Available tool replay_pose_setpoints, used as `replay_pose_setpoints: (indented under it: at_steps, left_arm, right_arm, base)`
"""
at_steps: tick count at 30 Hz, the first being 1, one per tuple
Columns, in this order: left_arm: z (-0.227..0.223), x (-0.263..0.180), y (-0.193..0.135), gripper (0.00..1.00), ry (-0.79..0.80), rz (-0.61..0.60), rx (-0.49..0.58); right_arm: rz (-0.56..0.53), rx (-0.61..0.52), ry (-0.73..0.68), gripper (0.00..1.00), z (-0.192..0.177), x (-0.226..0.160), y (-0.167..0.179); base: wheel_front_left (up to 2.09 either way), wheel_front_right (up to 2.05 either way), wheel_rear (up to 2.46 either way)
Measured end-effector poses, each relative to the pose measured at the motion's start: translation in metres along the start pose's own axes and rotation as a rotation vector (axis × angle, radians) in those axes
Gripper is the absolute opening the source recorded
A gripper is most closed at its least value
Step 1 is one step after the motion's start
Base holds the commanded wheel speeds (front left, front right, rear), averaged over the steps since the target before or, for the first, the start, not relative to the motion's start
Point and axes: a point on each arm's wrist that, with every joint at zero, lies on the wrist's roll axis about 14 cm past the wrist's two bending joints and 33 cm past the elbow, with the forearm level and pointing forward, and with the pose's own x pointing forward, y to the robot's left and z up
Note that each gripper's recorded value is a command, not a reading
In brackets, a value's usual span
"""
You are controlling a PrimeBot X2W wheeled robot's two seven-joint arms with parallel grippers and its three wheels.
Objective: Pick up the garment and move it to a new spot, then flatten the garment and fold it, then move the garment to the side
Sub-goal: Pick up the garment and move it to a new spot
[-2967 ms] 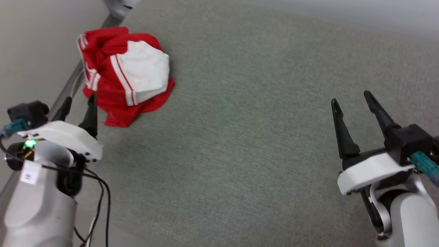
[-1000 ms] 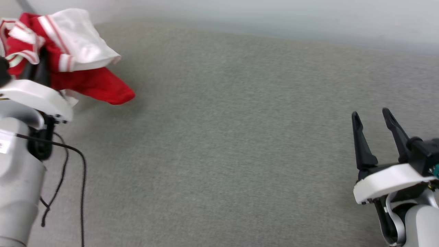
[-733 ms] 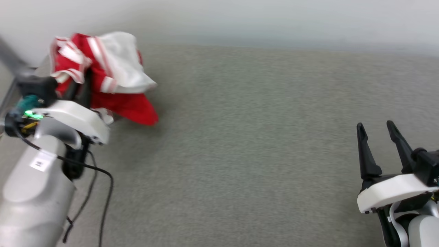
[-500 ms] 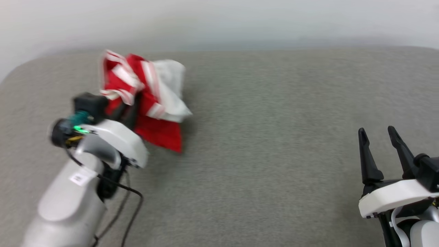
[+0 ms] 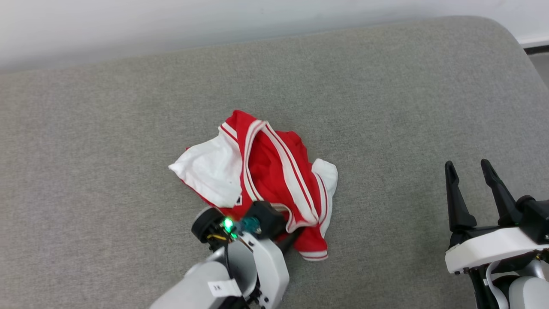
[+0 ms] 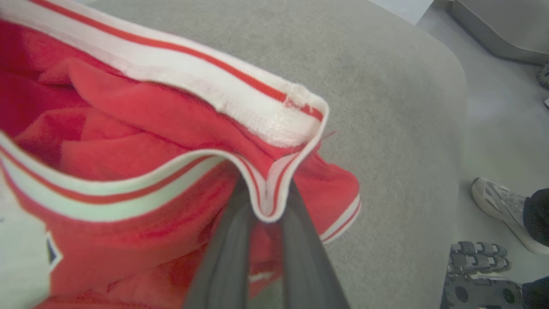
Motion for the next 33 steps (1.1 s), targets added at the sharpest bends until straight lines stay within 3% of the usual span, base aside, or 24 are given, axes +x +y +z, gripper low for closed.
replay_pose_setpoints:
  at_steps: [4, 5, 6, 7, 8, 13, 23, 33]
  left_arm:
    - [-0.024, 0.006, -0.02, 0.0, 0.06, -0.07, -0.025]
    - [-0.026, 0.006, -0.023, 0.15, 0.058, -0.077, -0.028]
    - [-0.026, 0.006, -0.023, 0.42, 0.056, -0.078, -0.028]
    - [-0.025, 0.005, -0.023, 0.85, 0.045, -0.076, -0.025]
    - [-0.023, 0.004, -0.023, 1.0, 0.028, -0.074, -0.025]
    - [0.006, -0.003, -0.018, 1.0, -0.113, -0.037, 0.004]
    - [0.059, -0.039, 0.01, 1.0, -0.349, 0.155, 0.048]
    - [0.08, -0.118, 0.079, 1.0, -0.507, 0.535, 0.001]
  right_arm:
    - [-0.013, -0.001, 0.024, 1.0, -0.01, 0.001, -0.004]
    - [-0.014, -0.001, 0.029, 1.0, -0.011, 0.002, -0.004]
    - [-0.012, -0.001, 0.032, 1.0, -0.013, 0.003, -0.004]
    - [-0.007, -0.001, 0.034, 1.0, -0.013, 0.004, -0.002]
    - [-0.003, -0.002, 0.033, 1.0, -0.013, 0.005, 0.0]
    - [0.029, -0.013, 0.027, 1.0, -0.009, 0.01, 0.01]
    - [0.098, -0.025, 0.001, 1.0, 0.007, 0.013, 0.034]
    - [0.184, -0.032, 0.0, 1.0, 0.015, 0.008, 0.064]
  base:
    - [0.0, 0.0, 0.0]
    - [0.0, 0.0, 0.0]
    - [0.0, 0.0, 0.0]
    - [0.0, 0.0, 0.0]
    - [0.0, 0.0, 0.0]
    - [0.0, 0.0, 0.0]
    - [0.0, 0.0, 0.0]
    - [0.0, 0.0, 0.0]
